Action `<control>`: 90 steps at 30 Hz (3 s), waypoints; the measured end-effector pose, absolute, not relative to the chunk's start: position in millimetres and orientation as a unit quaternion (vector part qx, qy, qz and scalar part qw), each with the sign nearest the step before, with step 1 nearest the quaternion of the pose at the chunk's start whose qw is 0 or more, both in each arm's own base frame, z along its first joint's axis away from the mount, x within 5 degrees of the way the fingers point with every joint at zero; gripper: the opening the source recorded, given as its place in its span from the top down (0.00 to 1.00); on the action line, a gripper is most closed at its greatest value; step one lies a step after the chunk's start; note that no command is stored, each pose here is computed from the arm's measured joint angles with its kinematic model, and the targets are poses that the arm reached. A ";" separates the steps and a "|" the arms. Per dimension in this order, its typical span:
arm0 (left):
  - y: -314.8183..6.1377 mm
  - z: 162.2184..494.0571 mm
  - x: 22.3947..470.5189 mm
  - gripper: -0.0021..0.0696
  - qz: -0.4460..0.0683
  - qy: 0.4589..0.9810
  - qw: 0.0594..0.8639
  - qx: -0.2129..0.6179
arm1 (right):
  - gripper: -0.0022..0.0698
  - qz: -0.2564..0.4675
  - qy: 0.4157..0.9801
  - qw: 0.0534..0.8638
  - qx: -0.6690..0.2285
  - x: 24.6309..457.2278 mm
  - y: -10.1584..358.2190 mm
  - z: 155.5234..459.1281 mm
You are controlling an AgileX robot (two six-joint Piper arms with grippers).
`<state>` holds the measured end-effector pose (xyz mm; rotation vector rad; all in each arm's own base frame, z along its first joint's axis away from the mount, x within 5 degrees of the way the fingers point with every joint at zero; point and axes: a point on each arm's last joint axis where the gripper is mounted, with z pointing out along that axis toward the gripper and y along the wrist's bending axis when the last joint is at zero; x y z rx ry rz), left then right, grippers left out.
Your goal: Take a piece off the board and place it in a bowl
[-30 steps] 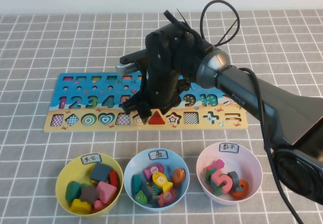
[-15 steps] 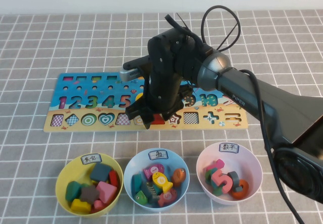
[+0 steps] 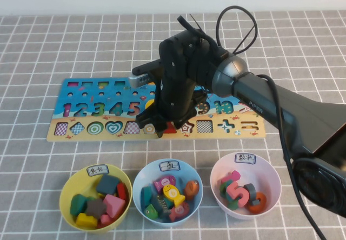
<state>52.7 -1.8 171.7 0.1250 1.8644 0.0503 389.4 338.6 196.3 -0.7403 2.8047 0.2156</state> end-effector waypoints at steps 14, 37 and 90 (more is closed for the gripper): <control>-1.8 171.7 52.7 0.98 0.022 0.802 0.594 0.054 | 0.56 0.078 0.958 0.113 -0.252 388.9 339.4 195.7; -1.8 171.7 52.7 0.98 0.022 0.802 0.594 0.054 | 0.60 0.078 0.958 0.113 -0.252 388.9 339.4 195.7; -1.8 171.7 52.8 0.98 0.022 0.802 0.594 0.054 | 0.60 0.126 0.940 0.102 -0.300 230.3 311.2 316.9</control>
